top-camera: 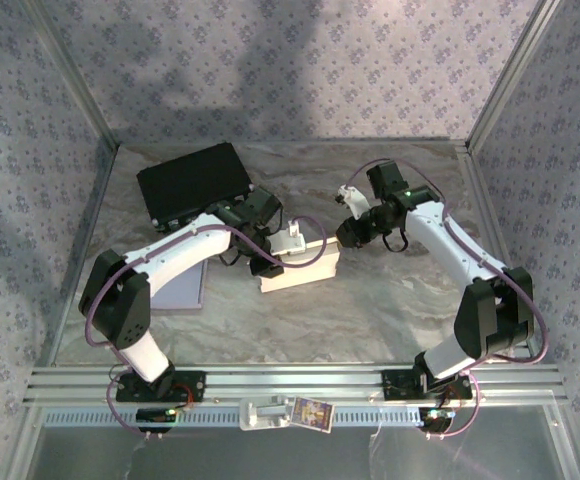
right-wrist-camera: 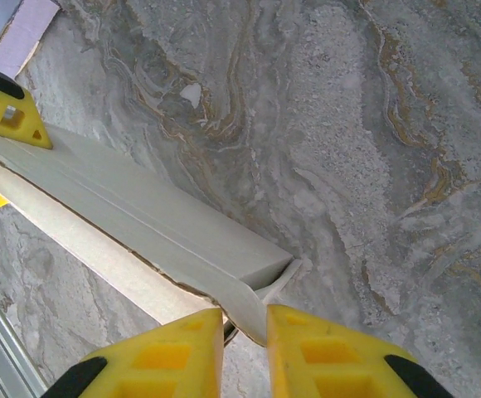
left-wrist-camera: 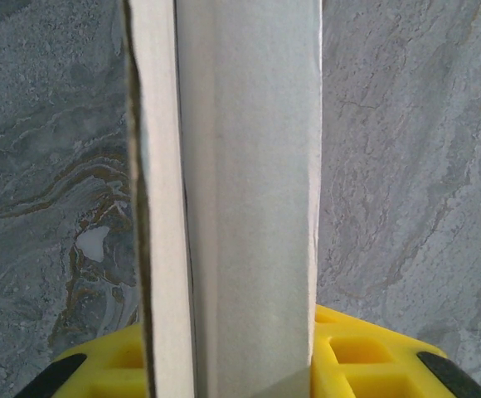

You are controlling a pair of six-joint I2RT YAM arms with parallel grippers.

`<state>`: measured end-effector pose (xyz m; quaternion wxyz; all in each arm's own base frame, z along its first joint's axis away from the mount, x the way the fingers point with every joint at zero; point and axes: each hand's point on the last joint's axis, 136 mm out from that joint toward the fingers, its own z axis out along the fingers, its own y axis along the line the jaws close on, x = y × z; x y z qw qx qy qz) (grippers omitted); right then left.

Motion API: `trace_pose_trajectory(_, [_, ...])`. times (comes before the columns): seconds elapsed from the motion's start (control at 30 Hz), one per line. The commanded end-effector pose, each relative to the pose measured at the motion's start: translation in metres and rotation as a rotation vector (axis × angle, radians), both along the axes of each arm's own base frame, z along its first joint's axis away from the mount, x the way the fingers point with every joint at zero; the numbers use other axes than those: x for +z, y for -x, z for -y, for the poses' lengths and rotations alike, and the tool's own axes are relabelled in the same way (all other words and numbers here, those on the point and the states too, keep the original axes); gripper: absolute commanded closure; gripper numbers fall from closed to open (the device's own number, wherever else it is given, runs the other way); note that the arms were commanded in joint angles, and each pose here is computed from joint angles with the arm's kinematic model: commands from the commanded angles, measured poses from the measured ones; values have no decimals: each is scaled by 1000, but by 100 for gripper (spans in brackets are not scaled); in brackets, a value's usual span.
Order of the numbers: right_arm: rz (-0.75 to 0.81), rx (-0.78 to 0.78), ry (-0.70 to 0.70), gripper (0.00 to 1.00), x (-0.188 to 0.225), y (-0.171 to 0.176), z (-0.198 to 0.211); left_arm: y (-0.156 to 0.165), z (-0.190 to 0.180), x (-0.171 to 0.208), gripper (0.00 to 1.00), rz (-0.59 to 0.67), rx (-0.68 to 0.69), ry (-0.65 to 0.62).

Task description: Fold the paper box

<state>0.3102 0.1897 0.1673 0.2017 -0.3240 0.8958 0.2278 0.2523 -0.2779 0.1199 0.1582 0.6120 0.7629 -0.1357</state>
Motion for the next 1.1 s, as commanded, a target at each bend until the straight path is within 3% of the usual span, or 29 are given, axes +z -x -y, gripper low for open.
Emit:
trace_pose_trajectory(0.0, [-4,-21,23,78,0,8,5,2,-1,0,71,-44,-1,-7])
trace_pose_trajectory(0.6, [4,1,27,75,-1,3,-3,2,1,0,70,-52,0,-4])
trace_pose_trajectory(0.9, [-17,3,40,81,-5,8,-5,2,1,0,70,-54,1,-4])
trace_pose_trajectory(1.07, [-14,-18,58,91,-5,6,-3,1,2,1,70,-53,5,0])
